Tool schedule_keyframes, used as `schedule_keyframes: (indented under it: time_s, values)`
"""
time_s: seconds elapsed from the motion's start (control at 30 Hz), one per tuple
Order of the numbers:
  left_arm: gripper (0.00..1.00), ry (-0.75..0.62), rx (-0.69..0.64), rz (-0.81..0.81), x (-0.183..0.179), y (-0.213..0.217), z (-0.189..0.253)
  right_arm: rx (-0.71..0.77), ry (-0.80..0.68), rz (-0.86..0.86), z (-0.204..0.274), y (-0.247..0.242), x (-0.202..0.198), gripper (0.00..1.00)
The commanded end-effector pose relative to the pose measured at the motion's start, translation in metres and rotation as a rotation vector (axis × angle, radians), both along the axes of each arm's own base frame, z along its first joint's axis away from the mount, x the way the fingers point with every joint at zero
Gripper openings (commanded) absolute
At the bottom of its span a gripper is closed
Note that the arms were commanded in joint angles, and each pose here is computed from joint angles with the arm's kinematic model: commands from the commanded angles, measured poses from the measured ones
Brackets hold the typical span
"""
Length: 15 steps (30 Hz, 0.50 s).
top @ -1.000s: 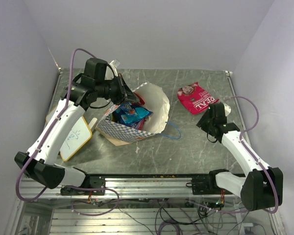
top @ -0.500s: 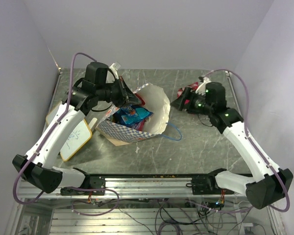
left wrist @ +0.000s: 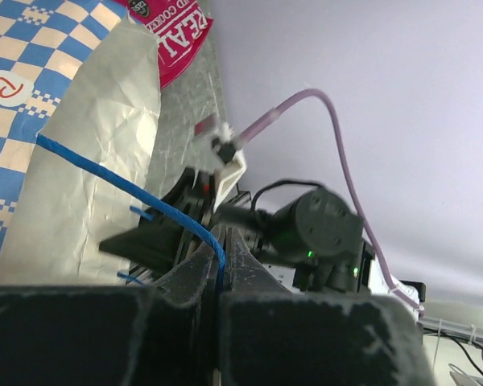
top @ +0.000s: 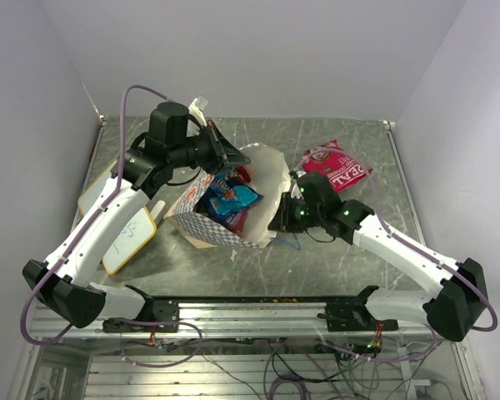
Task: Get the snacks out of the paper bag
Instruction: Take out the snack from the paper bag.
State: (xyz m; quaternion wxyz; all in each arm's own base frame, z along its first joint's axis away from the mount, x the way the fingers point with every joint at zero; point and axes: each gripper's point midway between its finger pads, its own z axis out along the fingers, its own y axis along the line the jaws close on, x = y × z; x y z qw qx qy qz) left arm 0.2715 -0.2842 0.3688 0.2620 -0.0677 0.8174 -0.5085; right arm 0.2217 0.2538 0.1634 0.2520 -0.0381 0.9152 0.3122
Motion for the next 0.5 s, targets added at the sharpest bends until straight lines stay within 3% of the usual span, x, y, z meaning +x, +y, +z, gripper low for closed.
schedule_keyframes:
  time_s: [0.0, 0.3, 0.47]
  values:
    - [0.07, -0.092, -0.082, -0.03, -0.004, -0.018, 0.027, -0.013, -0.001, 0.076, -0.006, 0.011, -0.034, 0.16]
    - [0.07, -0.119, -0.058, -0.047, -0.019, -0.028, 0.027, -0.032, -0.173, 0.286, 0.005, 0.041, -0.072, 0.18]
    - [0.07, -0.095, -0.073, -0.011, -0.03, -0.021, 0.018, -0.115, -0.218, 0.244, 0.004, 0.025, -0.064, 0.26]
